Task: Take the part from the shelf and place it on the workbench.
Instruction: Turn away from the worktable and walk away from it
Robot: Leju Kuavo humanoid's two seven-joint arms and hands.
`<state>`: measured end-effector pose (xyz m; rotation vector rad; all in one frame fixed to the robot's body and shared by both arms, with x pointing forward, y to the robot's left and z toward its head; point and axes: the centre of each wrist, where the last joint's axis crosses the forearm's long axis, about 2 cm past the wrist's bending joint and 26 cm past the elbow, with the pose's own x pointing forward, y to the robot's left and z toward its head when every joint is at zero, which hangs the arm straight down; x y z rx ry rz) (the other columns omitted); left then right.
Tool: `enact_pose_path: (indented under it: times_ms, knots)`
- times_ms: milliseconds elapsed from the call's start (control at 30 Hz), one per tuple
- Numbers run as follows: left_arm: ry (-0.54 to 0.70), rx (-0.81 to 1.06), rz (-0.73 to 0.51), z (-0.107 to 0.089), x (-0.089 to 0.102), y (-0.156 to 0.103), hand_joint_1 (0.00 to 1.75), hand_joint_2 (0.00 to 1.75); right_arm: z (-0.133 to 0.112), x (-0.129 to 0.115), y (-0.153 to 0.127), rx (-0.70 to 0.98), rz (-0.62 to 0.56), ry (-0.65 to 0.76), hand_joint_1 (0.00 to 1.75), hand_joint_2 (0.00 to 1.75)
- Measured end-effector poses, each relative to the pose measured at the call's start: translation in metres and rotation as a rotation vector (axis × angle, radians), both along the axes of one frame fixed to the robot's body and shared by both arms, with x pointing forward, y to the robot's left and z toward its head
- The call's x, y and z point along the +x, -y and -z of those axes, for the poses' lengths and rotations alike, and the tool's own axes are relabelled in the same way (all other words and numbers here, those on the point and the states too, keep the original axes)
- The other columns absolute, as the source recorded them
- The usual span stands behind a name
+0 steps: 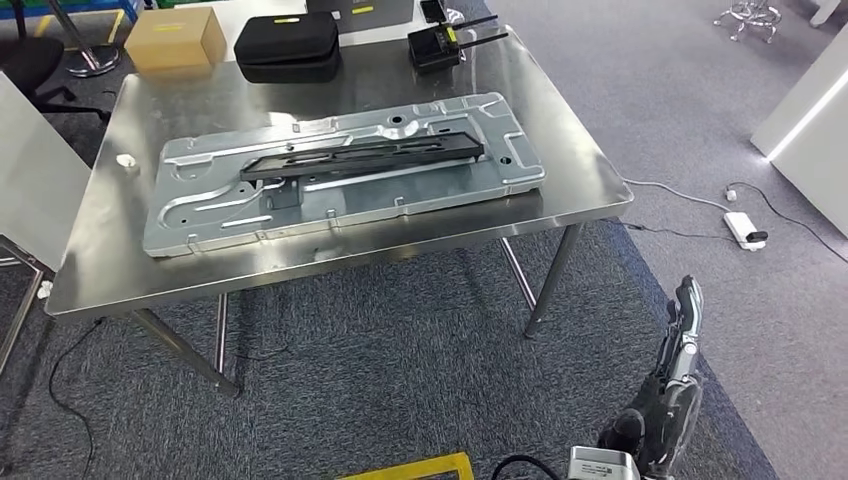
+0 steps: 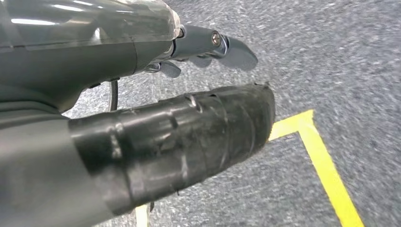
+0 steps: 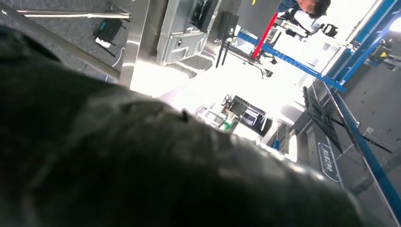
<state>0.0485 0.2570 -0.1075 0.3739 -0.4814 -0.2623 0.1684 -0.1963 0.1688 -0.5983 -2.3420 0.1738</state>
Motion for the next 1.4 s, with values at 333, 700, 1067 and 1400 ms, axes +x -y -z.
enact_pose_path:
  times_ms: [333, 700, 1067, 1400]
  knots:
    - [-0.006, -0.004, -0.010, 0.000, -0.002, 0.004, 0.00, 0.00, 0.002, -0.003, 0.002, 0.003, 0.011, -0.013, 0.00, 0.00]
    - [-0.009, -0.003, -0.011, 0.000, -0.004, 0.006, 0.00, 0.00, 0.004, -0.005, 0.003, 0.009, 0.019, -0.022, 0.00, 0.00]
    - [-0.004, 0.000, -0.012, 0.000, -0.002, 0.005, 0.00, 0.00, 0.004, -0.006, 0.004, 0.011, 0.026, -0.026, 0.00, 0.00]
    - [-0.007, -0.002, -0.012, 0.000, -0.003, 0.006, 0.00, 0.00, 0.006, -0.006, 0.011, 0.008, 0.059, -0.040, 0.00, 0.00]
